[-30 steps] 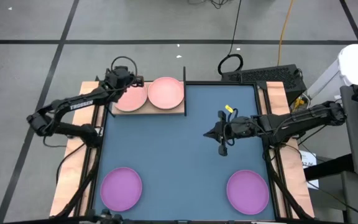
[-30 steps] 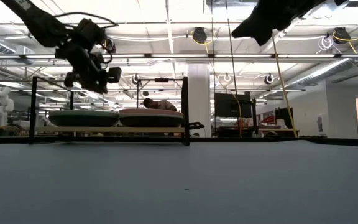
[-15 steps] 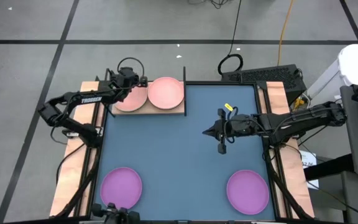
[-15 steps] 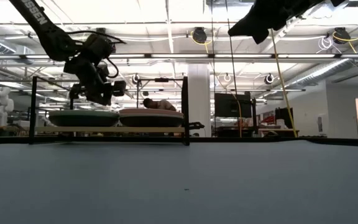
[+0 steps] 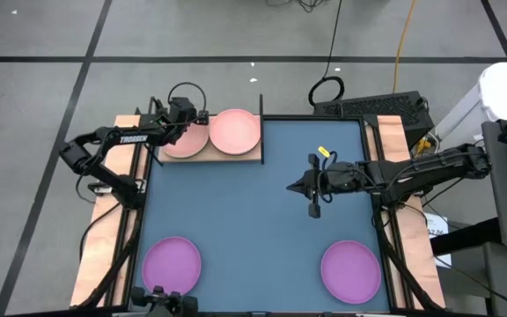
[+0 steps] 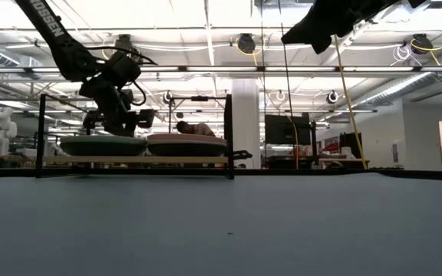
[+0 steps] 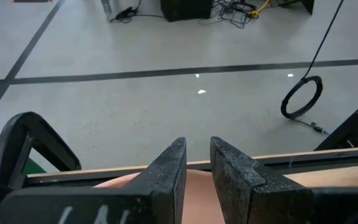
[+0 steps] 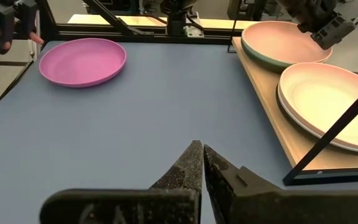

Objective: Place and stack plates onto a shelf
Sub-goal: Stack the light pink plate on top of the light green plate on the shelf

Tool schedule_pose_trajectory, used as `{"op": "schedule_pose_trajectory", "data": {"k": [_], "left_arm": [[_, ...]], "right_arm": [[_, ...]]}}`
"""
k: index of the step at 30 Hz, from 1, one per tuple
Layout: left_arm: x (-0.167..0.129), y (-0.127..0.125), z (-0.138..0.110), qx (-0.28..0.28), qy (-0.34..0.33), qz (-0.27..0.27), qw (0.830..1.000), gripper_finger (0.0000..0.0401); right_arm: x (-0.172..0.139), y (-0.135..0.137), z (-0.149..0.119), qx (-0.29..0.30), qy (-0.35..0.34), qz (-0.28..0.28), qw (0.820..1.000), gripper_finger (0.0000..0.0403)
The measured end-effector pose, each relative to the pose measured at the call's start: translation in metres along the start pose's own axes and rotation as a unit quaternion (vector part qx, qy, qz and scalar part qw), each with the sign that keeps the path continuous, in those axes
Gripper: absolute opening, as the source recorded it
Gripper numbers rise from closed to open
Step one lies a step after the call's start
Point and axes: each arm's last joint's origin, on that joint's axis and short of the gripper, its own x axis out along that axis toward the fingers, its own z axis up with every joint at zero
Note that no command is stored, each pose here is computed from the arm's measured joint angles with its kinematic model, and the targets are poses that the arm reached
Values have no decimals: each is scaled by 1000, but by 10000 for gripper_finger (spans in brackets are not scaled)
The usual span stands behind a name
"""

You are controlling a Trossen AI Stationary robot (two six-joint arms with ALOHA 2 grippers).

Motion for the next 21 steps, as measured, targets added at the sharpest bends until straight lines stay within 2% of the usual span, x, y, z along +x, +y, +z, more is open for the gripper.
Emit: {"op": "schedule_pose_trajectory", "data": {"k": [21], "left_arm": [[0, 1, -3, -5, 16, 4, 1000, 78]], "right_arm": [[0, 0, 0, 1, 0, 0, 1000, 0]]}}
